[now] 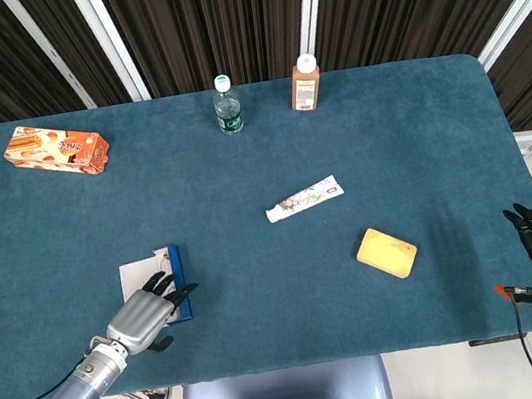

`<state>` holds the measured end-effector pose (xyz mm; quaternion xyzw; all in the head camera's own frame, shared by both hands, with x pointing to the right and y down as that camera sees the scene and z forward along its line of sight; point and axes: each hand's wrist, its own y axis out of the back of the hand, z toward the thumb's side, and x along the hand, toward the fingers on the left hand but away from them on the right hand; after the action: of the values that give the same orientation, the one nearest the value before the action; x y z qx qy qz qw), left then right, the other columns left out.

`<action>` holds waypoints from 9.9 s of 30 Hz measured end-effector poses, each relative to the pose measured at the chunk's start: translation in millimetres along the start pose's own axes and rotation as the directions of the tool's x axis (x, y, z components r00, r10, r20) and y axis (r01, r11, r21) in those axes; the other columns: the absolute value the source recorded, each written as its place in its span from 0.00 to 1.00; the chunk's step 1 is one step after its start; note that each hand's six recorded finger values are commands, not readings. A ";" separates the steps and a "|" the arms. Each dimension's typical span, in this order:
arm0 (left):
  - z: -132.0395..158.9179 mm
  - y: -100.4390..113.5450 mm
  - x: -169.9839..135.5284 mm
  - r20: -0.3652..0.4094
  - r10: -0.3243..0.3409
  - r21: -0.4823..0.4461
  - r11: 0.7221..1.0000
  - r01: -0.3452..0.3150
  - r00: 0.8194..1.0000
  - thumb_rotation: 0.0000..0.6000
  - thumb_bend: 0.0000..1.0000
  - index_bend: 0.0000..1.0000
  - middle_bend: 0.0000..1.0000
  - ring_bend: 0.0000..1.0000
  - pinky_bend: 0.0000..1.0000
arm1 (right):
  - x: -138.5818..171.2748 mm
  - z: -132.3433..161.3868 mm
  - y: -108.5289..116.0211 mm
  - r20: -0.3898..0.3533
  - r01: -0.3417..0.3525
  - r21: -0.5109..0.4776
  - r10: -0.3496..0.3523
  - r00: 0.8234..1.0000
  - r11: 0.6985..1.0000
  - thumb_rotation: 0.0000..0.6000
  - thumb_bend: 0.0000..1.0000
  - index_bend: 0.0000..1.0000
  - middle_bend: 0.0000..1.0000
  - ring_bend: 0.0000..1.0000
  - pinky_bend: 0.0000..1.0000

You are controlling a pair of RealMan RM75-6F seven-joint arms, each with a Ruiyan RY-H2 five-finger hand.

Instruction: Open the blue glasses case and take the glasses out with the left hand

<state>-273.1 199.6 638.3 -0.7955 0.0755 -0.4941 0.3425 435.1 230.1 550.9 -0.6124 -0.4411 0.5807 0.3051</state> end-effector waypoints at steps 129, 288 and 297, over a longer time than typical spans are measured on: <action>-55.3 3.2 9.0 -0.325 0.169 -0.008 0.983 -0.181 0.930 1.00 0.25 0.29 1.00 0.91 1.00 | -0.3 1.1 -0.7 0.002 -0.009 -0.020 0.009 1.000 1.000 1.00 0.24 0.00 0.00 0.00 0.19; -103.9 13.4 42.2 -0.401 0.323 0.188 0.945 -0.268 0.858 1.00 0.40 0.49 1.00 0.92 1.00 | -0.6 0.7 -1.0 0.010 -0.017 -0.035 0.017 1.000 0.999 1.00 0.24 0.00 0.00 0.00 0.19; -116.1 14.0 45.4 -0.444 0.304 0.179 0.952 -0.249 0.843 1.00 0.17 0.29 1.00 0.88 1.00 | -0.4 0.8 -1.4 0.009 -0.018 -0.034 0.018 1.000 0.999 1.00 0.24 0.00 0.00 0.00 0.19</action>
<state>-344.6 113.6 695.2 -0.6129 0.2413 -0.6197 0.4268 434.2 230.2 552.2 -0.6188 -0.4468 0.5788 0.2872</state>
